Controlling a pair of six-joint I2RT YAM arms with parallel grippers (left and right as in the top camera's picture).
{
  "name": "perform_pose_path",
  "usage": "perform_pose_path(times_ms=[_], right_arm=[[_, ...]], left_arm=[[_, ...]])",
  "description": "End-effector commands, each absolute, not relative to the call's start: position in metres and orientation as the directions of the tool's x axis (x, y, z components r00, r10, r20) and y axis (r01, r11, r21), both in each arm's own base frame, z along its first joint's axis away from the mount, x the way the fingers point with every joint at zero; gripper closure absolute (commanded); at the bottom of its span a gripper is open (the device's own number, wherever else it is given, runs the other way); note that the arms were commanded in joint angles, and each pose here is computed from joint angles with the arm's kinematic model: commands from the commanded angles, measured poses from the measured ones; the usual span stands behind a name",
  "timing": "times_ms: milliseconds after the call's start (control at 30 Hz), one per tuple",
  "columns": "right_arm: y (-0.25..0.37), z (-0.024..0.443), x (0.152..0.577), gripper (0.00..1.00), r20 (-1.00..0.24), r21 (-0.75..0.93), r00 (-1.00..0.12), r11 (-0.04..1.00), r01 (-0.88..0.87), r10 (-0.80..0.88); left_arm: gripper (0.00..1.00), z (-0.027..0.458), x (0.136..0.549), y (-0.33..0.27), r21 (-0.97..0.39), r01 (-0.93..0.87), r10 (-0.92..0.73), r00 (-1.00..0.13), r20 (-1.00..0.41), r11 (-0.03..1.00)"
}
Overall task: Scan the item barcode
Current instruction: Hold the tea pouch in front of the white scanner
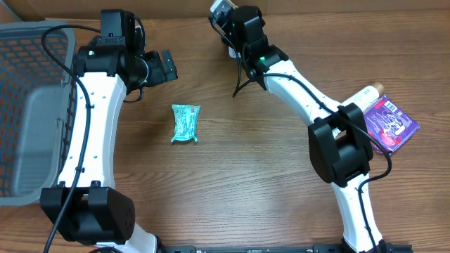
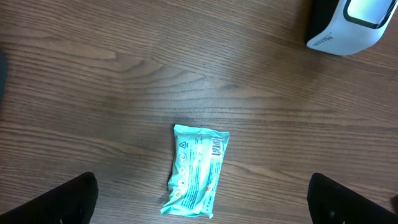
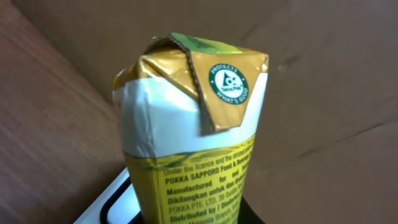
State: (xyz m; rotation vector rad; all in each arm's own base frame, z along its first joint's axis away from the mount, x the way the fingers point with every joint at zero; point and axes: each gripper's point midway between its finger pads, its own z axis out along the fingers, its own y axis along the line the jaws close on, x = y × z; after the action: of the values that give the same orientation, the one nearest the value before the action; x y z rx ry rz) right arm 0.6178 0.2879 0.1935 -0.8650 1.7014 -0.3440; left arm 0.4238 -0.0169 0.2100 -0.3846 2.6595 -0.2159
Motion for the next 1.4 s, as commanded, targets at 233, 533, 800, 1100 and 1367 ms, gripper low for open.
perform_pose_path(times_ms=[233, 533, 800, 1100, 1367], right_arm=[[0.292, 0.179, 0.628, 0.96, -0.557, -0.774, 0.002, 0.519, -0.363, -0.83], [0.295, 0.172, 0.634, 0.96, -0.533, -0.801, 0.034, 0.492, -0.343, -0.845], [0.289, 0.154, 0.64, 0.96, -0.509, -0.813, 0.029, 0.47, -0.343, -0.86], [0.273, 0.155, 0.65, 0.96, -0.528, -0.803, 0.037, 0.485, -0.345, -0.848], [0.286, 0.158, 0.646, 0.96, -0.539, -0.799, 0.078, 0.48, -0.361, -0.839]], left_arm=[[0.0, 0.221, 0.425, -0.019, -0.228, -0.229, -0.308, -0.851, -0.424, 0.946], [0.0, 0.221, 0.425, -0.019, -0.229, -0.229, -0.308, -0.851, -0.424, 0.946], [0.0, 0.221, 0.425, -0.019, -0.228, -0.229, -0.308, -0.851, -0.424, 0.946], [0.0, 0.221, 0.425, -0.019, -0.229, -0.229, -0.308, -0.851, -0.424, 0.946], [0.0, 0.221, 0.425, -0.019, -0.229, -0.229, -0.308, -0.851, -0.424, 0.946]])
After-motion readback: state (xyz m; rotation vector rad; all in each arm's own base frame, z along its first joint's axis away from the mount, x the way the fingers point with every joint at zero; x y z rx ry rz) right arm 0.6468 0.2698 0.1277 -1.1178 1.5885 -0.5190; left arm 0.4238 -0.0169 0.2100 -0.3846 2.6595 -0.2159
